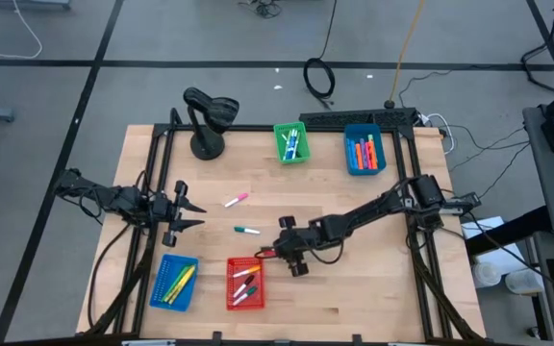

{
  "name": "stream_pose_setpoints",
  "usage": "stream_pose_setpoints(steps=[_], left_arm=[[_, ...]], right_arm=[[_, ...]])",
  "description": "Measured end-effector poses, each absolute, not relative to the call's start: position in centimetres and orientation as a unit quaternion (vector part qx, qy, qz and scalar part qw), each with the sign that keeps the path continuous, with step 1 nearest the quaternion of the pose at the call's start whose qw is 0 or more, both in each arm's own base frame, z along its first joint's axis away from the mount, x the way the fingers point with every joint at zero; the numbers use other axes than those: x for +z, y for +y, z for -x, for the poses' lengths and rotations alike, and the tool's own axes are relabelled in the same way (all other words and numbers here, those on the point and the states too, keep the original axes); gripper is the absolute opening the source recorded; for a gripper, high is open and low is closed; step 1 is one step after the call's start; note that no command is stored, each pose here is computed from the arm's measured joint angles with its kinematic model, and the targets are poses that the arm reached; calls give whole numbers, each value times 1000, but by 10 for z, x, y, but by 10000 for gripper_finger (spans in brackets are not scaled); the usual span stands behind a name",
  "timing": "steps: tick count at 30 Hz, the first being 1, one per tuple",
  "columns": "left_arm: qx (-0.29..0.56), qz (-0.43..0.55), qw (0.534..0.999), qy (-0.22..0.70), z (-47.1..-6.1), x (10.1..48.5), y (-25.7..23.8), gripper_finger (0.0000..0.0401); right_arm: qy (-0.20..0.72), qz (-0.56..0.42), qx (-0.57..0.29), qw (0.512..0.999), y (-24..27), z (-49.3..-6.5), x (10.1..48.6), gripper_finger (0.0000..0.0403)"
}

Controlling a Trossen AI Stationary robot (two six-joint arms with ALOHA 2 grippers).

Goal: Pick & Place Markers
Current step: Put the red mini marker into the red bin

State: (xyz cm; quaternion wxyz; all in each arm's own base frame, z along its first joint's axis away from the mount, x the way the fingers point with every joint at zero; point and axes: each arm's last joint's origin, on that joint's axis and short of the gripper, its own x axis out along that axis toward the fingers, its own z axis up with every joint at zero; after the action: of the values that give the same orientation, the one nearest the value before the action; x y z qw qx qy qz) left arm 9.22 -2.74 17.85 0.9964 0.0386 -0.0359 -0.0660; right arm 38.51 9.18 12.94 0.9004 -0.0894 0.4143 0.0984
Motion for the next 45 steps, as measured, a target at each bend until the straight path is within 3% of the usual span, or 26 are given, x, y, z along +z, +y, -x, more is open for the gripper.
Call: stream_pose_setpoints(steps=[16,33,45], left_arm=[[-66,-38,996,-36,-92,179,-27,134],[-66,-39,996,-36,-92,179,-27,134],[-66,-39,996,-36,-92,179,-27,134]], right_arm=[[402,142,70,902,98,-383,128,116],[383,209,99,894,107,-382,130,116],[389,169,137,895,79,-389,129,116]])
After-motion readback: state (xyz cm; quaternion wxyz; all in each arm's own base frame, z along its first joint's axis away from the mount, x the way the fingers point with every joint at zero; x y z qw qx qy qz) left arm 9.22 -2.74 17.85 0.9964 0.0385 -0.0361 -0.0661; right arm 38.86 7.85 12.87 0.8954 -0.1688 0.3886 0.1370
